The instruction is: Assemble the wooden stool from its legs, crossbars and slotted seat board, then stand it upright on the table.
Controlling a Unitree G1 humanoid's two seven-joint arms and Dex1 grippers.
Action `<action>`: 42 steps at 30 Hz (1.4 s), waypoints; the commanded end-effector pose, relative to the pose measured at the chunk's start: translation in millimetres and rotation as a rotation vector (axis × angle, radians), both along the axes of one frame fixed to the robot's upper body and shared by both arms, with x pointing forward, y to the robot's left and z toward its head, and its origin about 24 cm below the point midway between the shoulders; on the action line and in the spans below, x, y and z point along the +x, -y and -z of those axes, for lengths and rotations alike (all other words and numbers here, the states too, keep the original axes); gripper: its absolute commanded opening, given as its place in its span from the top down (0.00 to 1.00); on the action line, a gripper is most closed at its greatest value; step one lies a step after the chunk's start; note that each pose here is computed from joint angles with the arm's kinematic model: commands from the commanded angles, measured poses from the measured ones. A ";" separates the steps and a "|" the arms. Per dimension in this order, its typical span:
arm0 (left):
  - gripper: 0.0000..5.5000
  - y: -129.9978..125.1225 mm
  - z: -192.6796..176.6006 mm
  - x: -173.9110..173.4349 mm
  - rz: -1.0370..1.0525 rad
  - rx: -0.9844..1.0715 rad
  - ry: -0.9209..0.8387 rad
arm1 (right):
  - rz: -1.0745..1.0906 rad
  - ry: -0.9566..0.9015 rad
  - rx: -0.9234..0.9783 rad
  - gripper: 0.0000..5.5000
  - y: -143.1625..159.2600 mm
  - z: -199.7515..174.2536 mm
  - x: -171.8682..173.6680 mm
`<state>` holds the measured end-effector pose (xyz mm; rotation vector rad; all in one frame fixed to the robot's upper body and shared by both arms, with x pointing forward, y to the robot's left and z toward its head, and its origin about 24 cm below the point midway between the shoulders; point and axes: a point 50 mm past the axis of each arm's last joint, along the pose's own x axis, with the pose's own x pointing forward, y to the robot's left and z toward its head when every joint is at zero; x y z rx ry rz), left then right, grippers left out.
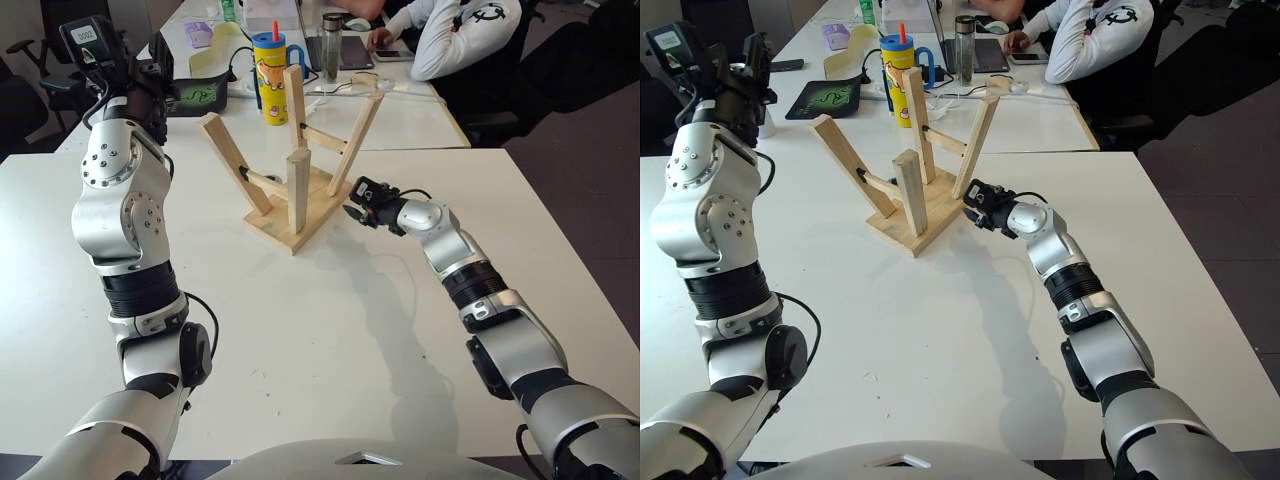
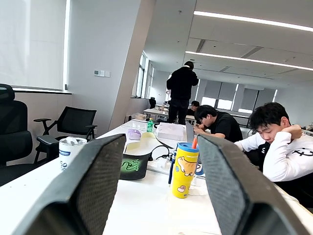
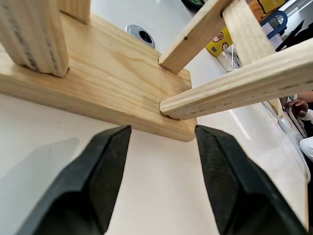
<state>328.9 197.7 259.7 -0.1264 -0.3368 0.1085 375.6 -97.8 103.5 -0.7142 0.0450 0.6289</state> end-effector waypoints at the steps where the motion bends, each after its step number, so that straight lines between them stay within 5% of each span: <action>1: 0.51 1.1 4.5 -0.2 0.002 0.002 -0.015 | -0.034 0.154 0.213 0.56 -42.9 -25.6 -1.9; 4: 0.51 1.5 5.5 -0.5 0.003 0.005 -0.019 | -0.245 0.089 0.343 0.56 -70.5 -30.5 -20.7; 8: 0.51 -2.5 4.7 -1.4 -0.003 0.004 -0.019 | -0.884 -0.429 0.445 0.56 -69.2 -42.0 -87.5; 14: 0.54 -14.4 9.2 -4.6 -0.042 0.052 -0.033 | -0.645 -0.294 0.771 0.62 -62.3 -90.7 -63.8; 18: 0.65 -32.0 30.1 -6.1 -0.080 0.138 -0.124 | -0.504 -0.140 1.071 0.74 -17.2 -151.4 -43.2; 21: 0.75 -46.0 55.3 -4.5 -0.125 0.143 -0.207 | -0.146 0.038 1.164 0.83 35.4 -172.2 -5.5; 25: 0.86 -61.8 92.2 -2.2 -0.186 0.161 -0.364 | 0.420 0.097 0.982 0.96 92.3 -136.5 32.8; 29: 0.98 -68.9 143.0 2.3 -0.212 0.220 -0.544 | 0.594 -0.106 0.555 1.00 100.4 -43.2 36.4; 37: 1.00 -36.2 212.5 0.4 -0.021 0.401 -0.770 | 0.178 -0.201 0.449 1.00 23.7 2.8 24.3; 42: 1.00 -10.9 220.1 2.1 0.132 0.453 -0.746 | -0.001 -0.288 0.462 1.00 16.0 16.9 12.5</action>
